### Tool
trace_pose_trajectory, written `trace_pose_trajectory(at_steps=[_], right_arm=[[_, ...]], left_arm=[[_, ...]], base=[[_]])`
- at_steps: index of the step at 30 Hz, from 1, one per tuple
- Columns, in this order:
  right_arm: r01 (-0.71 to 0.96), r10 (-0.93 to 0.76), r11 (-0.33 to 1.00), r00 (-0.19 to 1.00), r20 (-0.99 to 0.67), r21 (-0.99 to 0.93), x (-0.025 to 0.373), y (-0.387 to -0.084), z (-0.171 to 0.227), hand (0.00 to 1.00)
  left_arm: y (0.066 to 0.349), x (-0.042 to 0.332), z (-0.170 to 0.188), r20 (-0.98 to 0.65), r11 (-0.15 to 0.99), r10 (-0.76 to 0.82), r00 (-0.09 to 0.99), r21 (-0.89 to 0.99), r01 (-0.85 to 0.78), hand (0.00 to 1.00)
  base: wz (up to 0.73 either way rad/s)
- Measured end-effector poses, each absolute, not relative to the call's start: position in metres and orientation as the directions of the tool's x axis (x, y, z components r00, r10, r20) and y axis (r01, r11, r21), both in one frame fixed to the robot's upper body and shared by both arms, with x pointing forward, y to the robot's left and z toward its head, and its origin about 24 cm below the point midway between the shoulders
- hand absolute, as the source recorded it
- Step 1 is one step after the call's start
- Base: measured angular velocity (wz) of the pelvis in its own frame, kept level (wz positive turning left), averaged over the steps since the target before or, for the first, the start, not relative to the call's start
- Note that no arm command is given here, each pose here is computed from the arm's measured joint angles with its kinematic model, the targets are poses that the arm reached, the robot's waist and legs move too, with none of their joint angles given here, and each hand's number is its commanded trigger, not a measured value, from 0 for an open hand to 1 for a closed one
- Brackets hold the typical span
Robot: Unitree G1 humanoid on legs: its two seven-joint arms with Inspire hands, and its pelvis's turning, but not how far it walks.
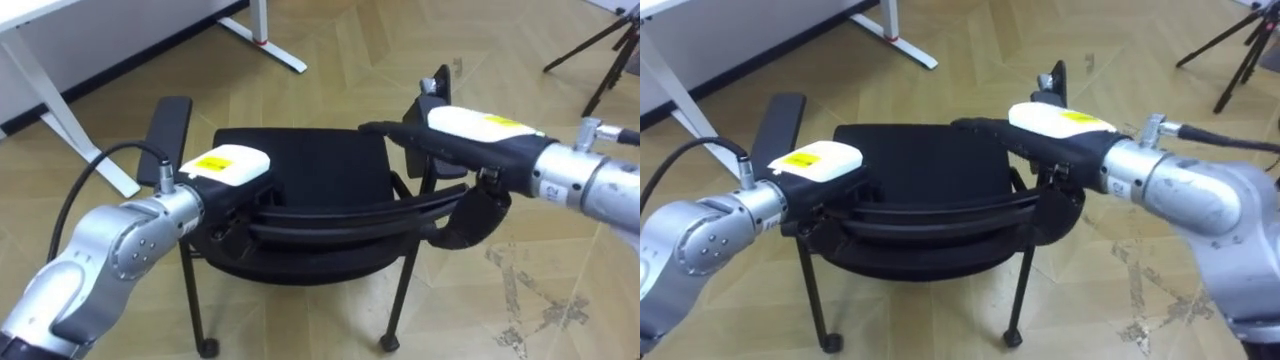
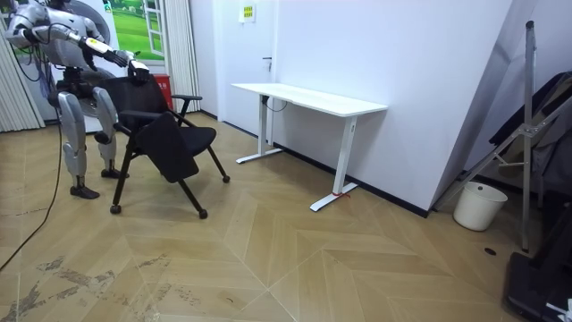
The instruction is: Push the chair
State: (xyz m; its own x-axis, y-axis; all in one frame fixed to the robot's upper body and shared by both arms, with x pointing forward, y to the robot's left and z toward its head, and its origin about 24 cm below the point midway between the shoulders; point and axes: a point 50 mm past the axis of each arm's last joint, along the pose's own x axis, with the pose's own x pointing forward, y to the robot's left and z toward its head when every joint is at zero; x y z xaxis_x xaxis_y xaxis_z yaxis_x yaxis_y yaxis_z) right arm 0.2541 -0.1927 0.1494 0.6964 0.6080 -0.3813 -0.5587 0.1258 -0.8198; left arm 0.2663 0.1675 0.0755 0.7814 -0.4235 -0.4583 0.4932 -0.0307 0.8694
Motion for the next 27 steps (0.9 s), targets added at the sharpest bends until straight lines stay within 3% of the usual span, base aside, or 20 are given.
trace_pose_trajectory(at_steps=[13,27], right_arm=[[-0.599,0.619,0.087,0.659,-0.428,-0.796,0.250,-0.183,0.144,0.00],[-0.398,0.410,0.057,0.845,-0.342,-0.916,0.246,-0.161,0.103,0.00]], left_arm=[[0.165,0.267,0.076,-0.452,-0.029,-0.415,0.790,0.874,0.485,1.00],[0.149,0.263,0.069,-0.416,0.009,-0.441,0.795,0.884,0.467,1.00]], base=[[0.01],[0.00]])
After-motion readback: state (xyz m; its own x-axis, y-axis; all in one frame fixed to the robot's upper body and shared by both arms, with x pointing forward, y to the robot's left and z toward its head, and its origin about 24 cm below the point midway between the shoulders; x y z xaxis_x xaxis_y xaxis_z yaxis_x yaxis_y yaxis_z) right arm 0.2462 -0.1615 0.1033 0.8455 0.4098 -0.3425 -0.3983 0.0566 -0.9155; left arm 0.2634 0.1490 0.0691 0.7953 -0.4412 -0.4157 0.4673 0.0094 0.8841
